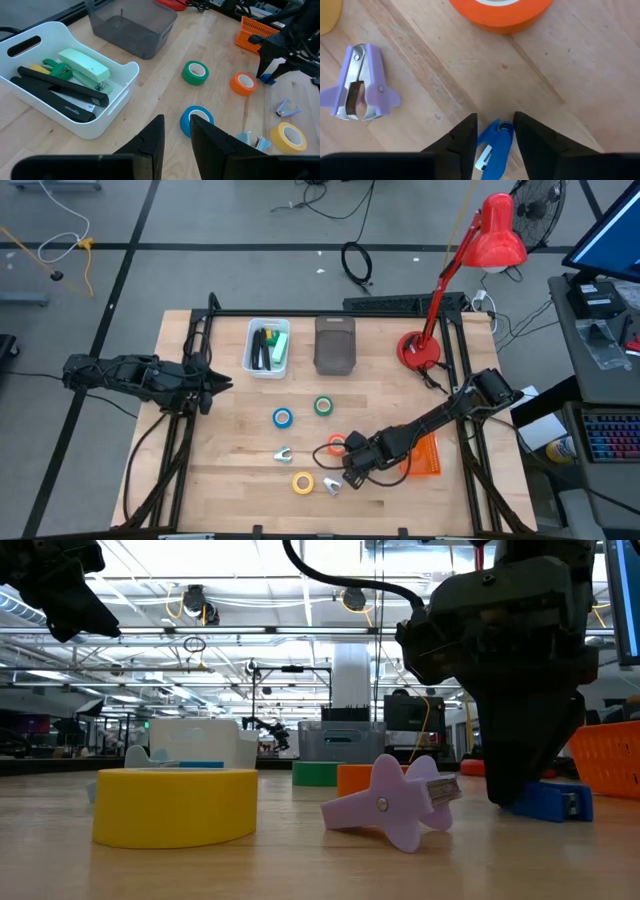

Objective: Pick and place Stapler, Stapler remover, tape
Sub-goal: Put the blue stapler into the white bin

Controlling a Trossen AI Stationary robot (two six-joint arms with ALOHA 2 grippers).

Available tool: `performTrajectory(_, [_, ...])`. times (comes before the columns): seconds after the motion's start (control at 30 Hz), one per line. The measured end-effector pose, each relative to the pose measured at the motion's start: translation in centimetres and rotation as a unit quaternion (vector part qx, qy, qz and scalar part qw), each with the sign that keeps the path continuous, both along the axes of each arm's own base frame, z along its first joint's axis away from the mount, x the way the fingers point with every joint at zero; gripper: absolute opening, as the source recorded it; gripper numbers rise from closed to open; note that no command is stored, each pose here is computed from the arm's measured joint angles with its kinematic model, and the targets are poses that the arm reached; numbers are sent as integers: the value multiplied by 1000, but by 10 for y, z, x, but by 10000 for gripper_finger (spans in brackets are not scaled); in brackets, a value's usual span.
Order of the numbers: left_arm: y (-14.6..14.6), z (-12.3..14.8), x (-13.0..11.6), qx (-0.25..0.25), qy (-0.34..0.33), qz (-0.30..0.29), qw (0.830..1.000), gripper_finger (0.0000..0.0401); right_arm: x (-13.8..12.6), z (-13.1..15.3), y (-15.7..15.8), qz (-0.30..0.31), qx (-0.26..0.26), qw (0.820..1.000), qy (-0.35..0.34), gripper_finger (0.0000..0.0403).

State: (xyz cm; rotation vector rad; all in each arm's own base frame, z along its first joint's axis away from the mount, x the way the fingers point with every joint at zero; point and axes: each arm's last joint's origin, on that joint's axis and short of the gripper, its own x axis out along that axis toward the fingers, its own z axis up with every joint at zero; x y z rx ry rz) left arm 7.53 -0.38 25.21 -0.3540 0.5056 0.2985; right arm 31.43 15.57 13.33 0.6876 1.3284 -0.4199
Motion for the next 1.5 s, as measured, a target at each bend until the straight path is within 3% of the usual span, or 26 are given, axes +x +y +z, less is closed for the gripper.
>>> performTrajectory(0.27, [0,0,0,4,1,-3,1000,93,2,0,-3,-18,7,1000,1,113])
performTrajectory(0.63, [0,0,0,7,1,-5,1000,93,3,0,-4,-17,26,1000,7,195])
performTrajectory(0.77, [0,0,0,7,2,-5,1000,93,4,3,-6,-16,34,999,5,208])
performTrajectory(1.5, [0,0,0,8,2,-5,1000,93,2,6,-9,-30,89,995,44,180])
